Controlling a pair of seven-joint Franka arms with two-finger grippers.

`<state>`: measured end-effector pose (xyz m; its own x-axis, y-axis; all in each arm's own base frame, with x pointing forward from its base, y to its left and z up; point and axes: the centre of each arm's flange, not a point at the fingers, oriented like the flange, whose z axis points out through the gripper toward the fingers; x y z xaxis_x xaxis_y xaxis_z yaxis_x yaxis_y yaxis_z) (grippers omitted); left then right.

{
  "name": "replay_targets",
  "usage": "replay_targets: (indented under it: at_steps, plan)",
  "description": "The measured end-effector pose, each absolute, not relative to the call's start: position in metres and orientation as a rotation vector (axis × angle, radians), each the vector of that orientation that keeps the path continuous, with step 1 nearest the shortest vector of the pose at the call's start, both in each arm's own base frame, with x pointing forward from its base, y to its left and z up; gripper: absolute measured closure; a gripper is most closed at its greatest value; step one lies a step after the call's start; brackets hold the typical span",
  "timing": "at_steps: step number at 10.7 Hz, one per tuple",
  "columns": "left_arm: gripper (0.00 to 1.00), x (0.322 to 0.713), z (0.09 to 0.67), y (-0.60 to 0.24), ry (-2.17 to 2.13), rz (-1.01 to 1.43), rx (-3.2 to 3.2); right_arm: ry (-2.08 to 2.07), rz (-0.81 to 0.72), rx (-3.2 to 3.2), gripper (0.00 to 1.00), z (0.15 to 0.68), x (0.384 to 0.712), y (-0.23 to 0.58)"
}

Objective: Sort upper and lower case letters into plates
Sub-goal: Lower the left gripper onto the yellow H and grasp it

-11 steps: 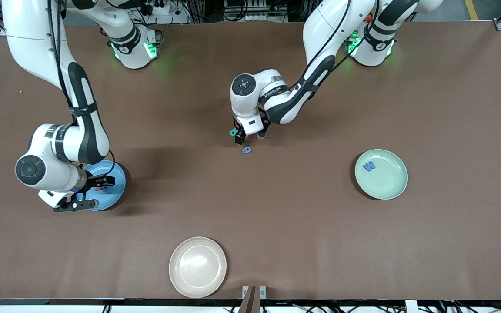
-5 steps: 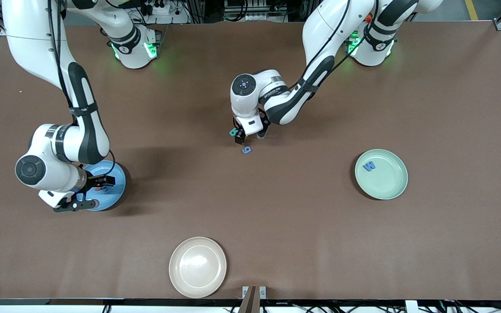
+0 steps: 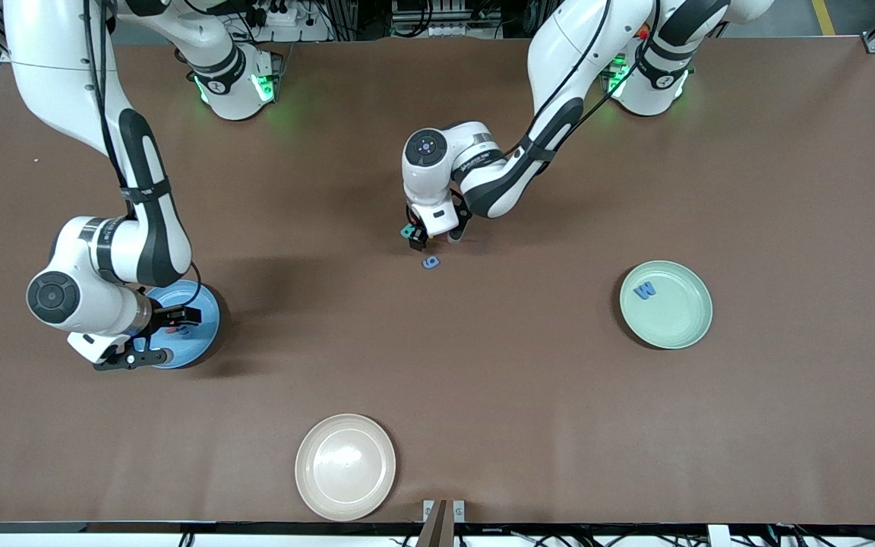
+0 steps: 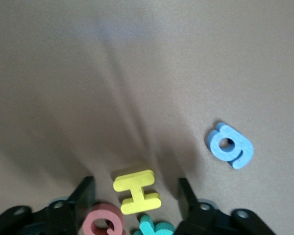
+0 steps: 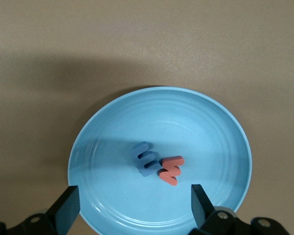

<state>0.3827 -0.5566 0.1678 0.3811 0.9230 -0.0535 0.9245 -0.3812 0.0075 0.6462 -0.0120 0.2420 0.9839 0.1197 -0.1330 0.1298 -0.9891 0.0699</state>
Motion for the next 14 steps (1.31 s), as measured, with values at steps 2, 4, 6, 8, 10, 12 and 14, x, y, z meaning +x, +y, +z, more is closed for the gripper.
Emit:
replay_targets:
  at_steps: [2, 4, 6, 8, 10, 12, 14]
  plan:
    - [0.41, 0.382, 0.170, -0.558, 1.707, -0.046, 2.586, 0.192, -0.199, 3.050, 0.00, 0.241, 0.646, -0.012]
    - [0.66, 0.384, 0.174, -0.559, 1.696, -0.034, 2.587, 0.193, -0.199, 3.050, 0.00, 0.241, 0.646, -0.012]
    - [0.66, 0.385, 0.174, -0.559, 1.690, -0.027, 2.589, 0.194, -0.200, 3.050, 0.00, 0.241, 0.646, -0.012]
    - [0.66, 0.389, 0.175, -0.557, 1.650, 0.022, 2.610, 0.198, -0.200, 3.051, 0.00, 0.241, 0.646, -0.010]
    - [0.66, 0.397, 0.185, -0.556, 1.584, 0.058, 2.653, 0.206, -0.200, 3.051, 0.00, 0.240, 0.646, -0.007]
    - [0.66, 0.409, 0.212, -0.553, 1.501, 0.097, 2.690, 0.231, -0.195, 3.052, 0.00, 0.241, 0.647, 0.004]
    - [0.66, 0.422, 0.240, -0.545, 1.418, 0.139, 2.732, 0.248, -0.162, 3.056, 0.00, 0.248, 0.651, 0.043]
